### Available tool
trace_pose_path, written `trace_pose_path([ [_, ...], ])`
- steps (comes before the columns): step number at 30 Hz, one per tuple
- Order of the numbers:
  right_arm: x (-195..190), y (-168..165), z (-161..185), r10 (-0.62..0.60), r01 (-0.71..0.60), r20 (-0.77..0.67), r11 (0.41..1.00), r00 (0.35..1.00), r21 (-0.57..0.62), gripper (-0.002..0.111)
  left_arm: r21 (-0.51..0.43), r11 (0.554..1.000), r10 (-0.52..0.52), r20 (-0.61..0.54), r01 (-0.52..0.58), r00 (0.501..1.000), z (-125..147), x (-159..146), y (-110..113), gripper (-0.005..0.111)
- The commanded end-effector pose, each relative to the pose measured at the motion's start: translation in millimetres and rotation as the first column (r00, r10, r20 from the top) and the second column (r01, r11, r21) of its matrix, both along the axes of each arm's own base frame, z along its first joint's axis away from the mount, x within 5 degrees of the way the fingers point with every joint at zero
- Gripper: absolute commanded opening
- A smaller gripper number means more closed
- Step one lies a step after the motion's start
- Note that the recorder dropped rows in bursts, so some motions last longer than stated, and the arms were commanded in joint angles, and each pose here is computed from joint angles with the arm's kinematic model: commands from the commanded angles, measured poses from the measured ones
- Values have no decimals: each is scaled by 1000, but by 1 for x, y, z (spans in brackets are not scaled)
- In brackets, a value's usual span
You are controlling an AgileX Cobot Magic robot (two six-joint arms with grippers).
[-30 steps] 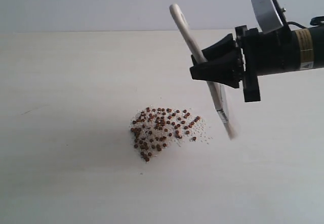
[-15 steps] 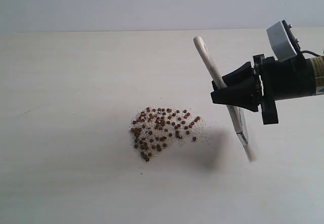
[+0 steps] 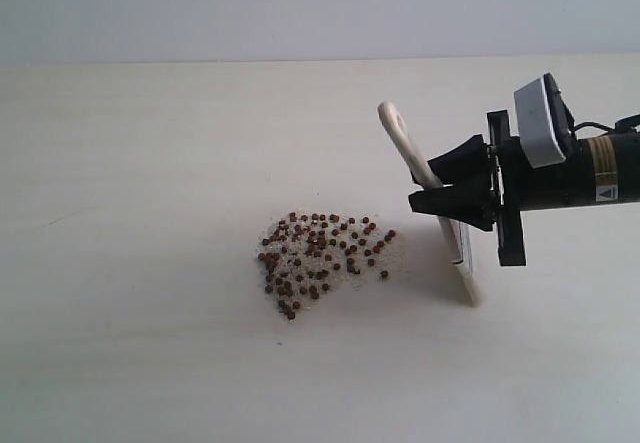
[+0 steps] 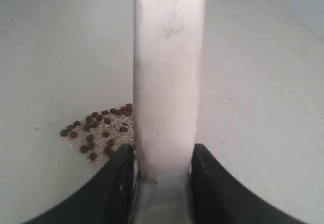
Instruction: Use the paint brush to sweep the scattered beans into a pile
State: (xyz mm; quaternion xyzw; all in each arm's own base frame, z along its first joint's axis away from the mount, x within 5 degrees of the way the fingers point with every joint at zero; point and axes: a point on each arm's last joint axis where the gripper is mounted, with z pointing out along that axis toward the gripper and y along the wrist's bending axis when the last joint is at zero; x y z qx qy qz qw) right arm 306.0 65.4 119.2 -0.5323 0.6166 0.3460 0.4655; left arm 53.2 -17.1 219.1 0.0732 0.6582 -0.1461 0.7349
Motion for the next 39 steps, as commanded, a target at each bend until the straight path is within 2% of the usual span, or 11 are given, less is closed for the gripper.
trace_pose_path([
  [1, 13, 9, -7, 28, -28, 3, 999, 1000, 19, 0, -7, 1000, 1, 19, 0, 1000, 3, -1, 0, 0],
  [9, 28, 41, -17, 113, -112, -34, 993, 993, 25, 0, -7, 1000, 1, 19, 0, 1000, 3, -1, 0, 0],
  [17, 25, 74, -19, 197, -196, -24, 980, 980, 31, 0, -7, 1000, 1, 19, 0, 1000, 3, -1, 0, 0],
  [26, 30, 84, -14, 128, -125, -40, 988, 991, 89, 0, -7, 1000, 1, 19, 0, 1000, 3, -1, 0, 0],
  [39, 31, 84, -13, 112, -105, -67, 989, 991, 100, 0, -7, 1000, 1, 19, 0, 1000, 3, -1, 0, 0],
])
